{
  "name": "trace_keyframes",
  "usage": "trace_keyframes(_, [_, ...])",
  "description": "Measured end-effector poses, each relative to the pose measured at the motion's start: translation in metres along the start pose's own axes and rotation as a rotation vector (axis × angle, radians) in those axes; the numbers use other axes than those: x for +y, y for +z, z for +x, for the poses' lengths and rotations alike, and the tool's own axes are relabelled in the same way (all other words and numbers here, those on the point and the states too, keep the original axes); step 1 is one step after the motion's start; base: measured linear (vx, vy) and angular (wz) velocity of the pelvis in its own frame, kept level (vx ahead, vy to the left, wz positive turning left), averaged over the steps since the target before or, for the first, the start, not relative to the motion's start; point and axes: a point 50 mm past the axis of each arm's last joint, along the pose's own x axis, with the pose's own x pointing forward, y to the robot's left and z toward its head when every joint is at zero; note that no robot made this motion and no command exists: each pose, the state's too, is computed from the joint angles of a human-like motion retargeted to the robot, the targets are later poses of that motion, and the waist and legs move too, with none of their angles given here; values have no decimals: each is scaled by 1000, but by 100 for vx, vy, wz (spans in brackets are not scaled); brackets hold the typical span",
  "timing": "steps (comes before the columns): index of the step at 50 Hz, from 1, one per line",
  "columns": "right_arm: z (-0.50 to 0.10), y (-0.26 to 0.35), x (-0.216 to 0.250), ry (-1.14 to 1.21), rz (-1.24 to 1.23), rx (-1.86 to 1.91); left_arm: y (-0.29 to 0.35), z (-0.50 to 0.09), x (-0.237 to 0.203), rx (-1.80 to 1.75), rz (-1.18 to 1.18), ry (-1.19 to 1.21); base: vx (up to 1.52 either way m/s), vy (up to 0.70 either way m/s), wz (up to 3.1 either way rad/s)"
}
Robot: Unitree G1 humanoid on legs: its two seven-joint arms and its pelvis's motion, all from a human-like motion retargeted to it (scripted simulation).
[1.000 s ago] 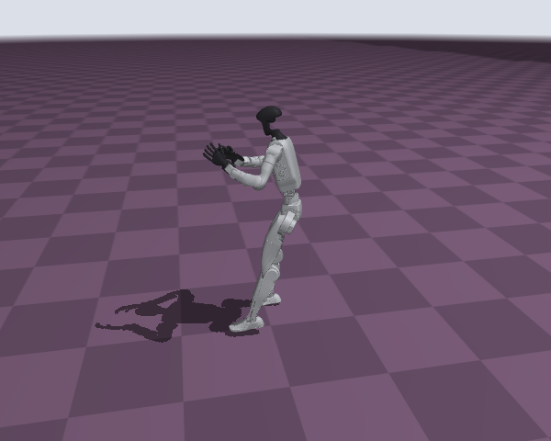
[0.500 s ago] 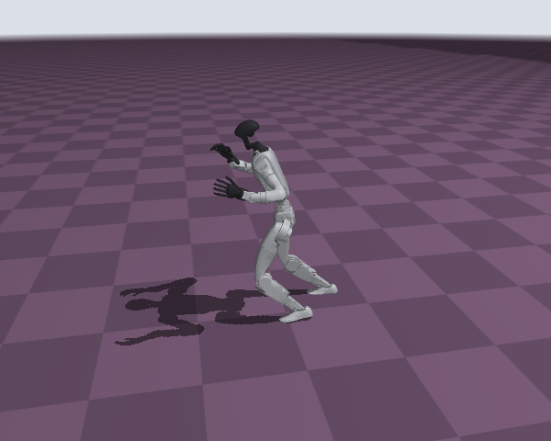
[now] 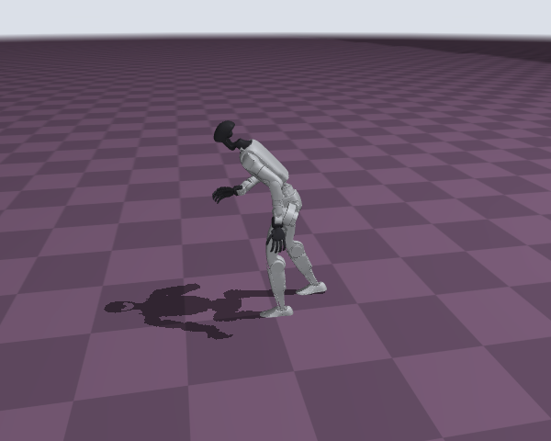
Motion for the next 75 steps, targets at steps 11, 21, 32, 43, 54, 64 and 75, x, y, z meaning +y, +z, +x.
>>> trace_keyframes(11, [-25, -3, 14, 128, 57, 46, 78, -24, -45, -290, -324, -227, -1, -10, -40])
trace_keyframes(21, [-21, -15, 14, 136, 22, 70, 114, -49, -78, -599, -45, -309, -14, -16, 29])
trace_keyframes(32, [-51, -52, -21, 186, -106, 197, 41, -36, -68, -261, -79, -184, 0, -1, -34])
trace_keyframes(43, [-47, -53, -27, 105, -56, 218, 27, -19, -57, -202, 52, -199, 0, -3, -21])
trace_keyframes(54, [-45, -40, -5, 219, -20, 158, 62, -35, -99, -309, -141, -177, -8, -15, 27])
trace_keyframes(64, [-52, -52, -10, 274, 11, 224, 84, -60, -137, -510, -11, -336, -10, -15, 26])
trace_keyframes(75, [-63, -68, -40, 167, 17, 324, 69, -53, -120, -507, 77, -272, -3, -3, -3])
